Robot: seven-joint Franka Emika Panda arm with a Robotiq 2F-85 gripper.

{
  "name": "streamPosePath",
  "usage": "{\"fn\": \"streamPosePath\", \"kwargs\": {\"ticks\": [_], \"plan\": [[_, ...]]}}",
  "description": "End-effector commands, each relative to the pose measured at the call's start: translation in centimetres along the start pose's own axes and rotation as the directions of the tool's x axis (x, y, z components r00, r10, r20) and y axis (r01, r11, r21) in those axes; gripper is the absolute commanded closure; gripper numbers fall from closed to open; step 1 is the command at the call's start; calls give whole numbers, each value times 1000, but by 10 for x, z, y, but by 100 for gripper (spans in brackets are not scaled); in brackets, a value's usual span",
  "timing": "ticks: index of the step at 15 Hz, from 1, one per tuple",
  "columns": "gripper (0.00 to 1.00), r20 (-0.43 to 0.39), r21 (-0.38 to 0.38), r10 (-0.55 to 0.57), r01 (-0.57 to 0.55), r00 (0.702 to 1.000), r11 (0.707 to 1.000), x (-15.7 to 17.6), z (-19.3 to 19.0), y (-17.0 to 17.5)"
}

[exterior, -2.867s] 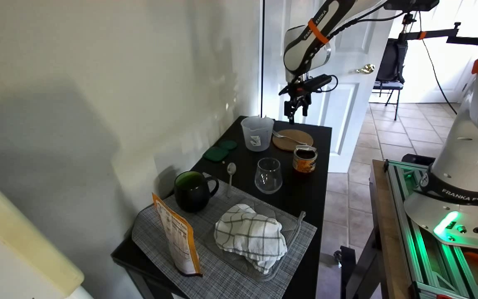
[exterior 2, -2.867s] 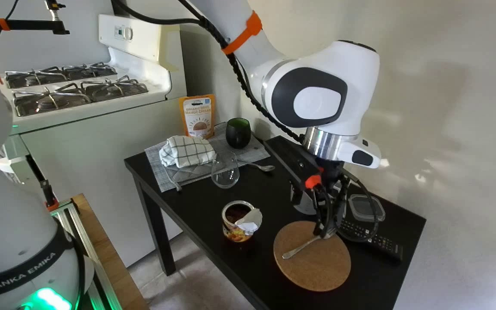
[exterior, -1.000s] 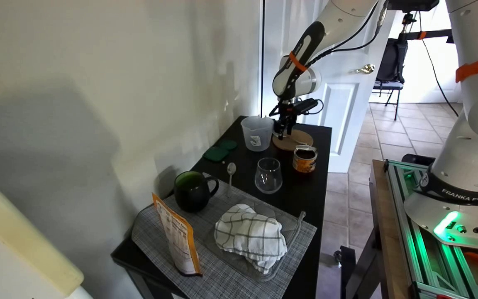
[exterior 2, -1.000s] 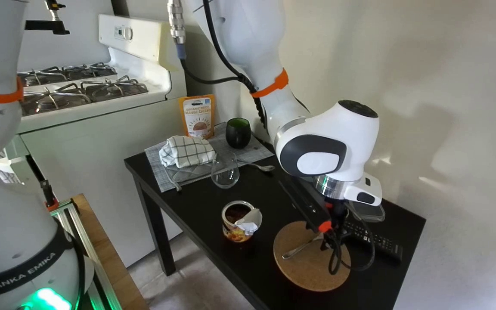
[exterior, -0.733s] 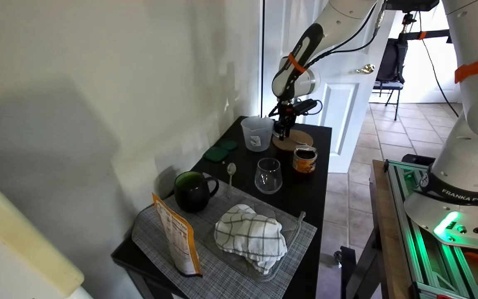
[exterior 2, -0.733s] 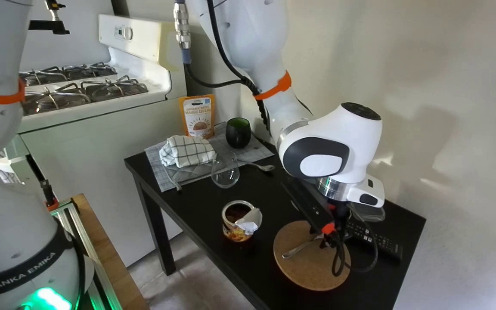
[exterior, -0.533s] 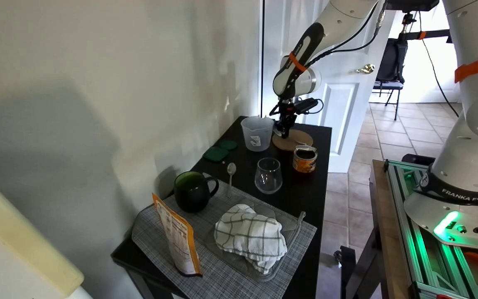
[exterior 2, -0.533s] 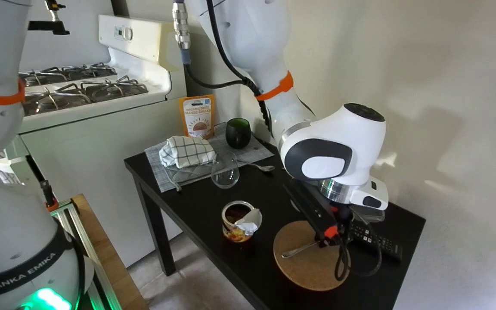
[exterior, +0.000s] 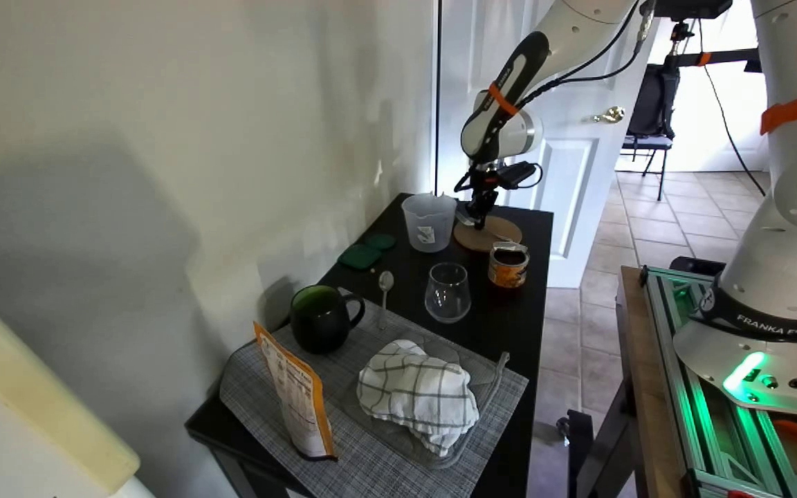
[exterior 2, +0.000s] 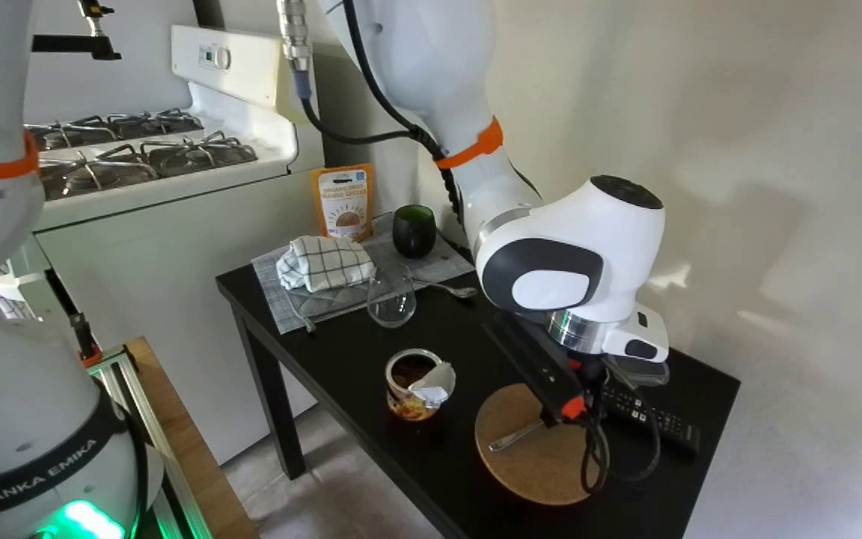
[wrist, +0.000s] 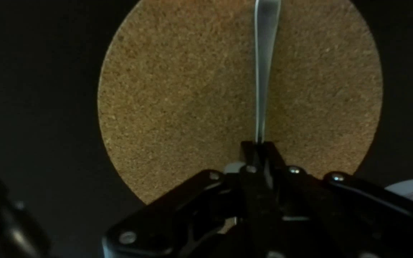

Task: Pick up the black ball like object from the table put it in the clear jar, pick up the silver fork and then put it in the glass cup on the left

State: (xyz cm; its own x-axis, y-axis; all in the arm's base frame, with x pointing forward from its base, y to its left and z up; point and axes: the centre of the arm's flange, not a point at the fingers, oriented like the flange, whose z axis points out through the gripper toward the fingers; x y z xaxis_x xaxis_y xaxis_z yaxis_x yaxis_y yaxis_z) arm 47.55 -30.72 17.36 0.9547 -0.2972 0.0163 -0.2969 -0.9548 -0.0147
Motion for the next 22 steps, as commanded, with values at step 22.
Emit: {"fn": "streamPosePath", "kwargs": {"ticks": [22], "plan": [[98,-494,73,-464,567,735,821,-160,-126,-164]]}}
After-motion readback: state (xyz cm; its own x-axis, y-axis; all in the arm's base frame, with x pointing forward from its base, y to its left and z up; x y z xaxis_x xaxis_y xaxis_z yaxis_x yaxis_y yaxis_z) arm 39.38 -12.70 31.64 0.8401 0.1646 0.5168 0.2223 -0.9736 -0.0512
